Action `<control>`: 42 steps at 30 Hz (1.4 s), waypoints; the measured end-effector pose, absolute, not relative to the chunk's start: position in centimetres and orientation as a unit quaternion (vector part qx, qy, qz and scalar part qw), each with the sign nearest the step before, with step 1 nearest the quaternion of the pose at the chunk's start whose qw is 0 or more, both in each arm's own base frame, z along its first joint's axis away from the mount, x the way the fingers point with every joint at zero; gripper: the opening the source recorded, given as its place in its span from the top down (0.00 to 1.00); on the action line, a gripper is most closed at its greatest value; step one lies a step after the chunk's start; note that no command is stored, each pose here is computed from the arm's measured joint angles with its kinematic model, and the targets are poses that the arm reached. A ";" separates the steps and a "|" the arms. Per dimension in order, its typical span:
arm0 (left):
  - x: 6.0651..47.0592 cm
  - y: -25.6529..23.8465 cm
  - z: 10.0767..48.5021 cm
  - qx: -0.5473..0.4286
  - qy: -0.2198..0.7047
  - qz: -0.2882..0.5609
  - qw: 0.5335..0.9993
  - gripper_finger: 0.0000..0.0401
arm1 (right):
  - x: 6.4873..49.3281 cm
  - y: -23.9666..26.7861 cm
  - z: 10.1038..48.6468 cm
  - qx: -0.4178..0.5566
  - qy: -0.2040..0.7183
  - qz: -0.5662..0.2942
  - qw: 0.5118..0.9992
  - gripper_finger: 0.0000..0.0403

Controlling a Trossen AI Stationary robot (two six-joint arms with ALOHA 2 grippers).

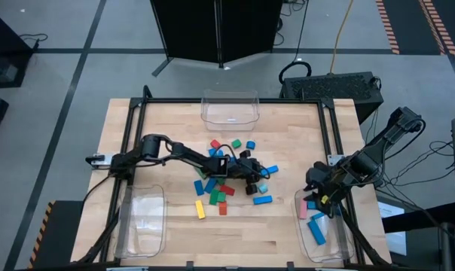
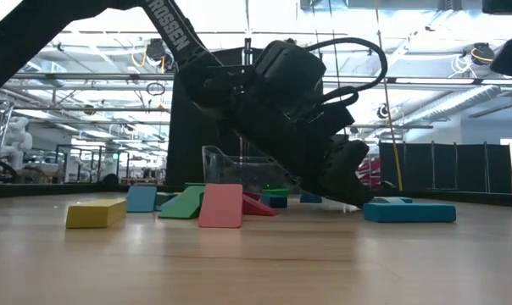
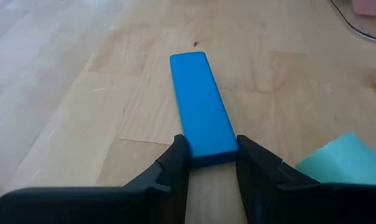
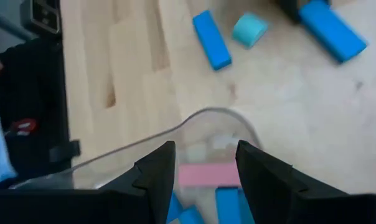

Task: Sort blocks by size
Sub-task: Put the light blue rectangle block into the bottom right transparent bin

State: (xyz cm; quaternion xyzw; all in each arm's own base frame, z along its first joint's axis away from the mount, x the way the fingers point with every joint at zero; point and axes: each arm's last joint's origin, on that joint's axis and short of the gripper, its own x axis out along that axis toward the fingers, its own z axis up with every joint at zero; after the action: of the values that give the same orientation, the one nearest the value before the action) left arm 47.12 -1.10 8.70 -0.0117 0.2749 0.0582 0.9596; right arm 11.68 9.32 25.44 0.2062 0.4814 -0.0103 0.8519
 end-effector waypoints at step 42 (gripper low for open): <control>43.2 -2.2 20.8 0.001 0.305 -0.105 0.947 0.76 | 16.5 11.2 23.6 -0.137 0.304 -0.166 0.928 0.59</control>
State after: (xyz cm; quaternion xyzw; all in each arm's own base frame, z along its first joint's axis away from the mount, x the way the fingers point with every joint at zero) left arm 43.19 -2.25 20.78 0.0012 0.3049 -0.1053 0.9465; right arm 16.48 11.18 23.65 -0.1371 0.3036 -0.1663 0.9281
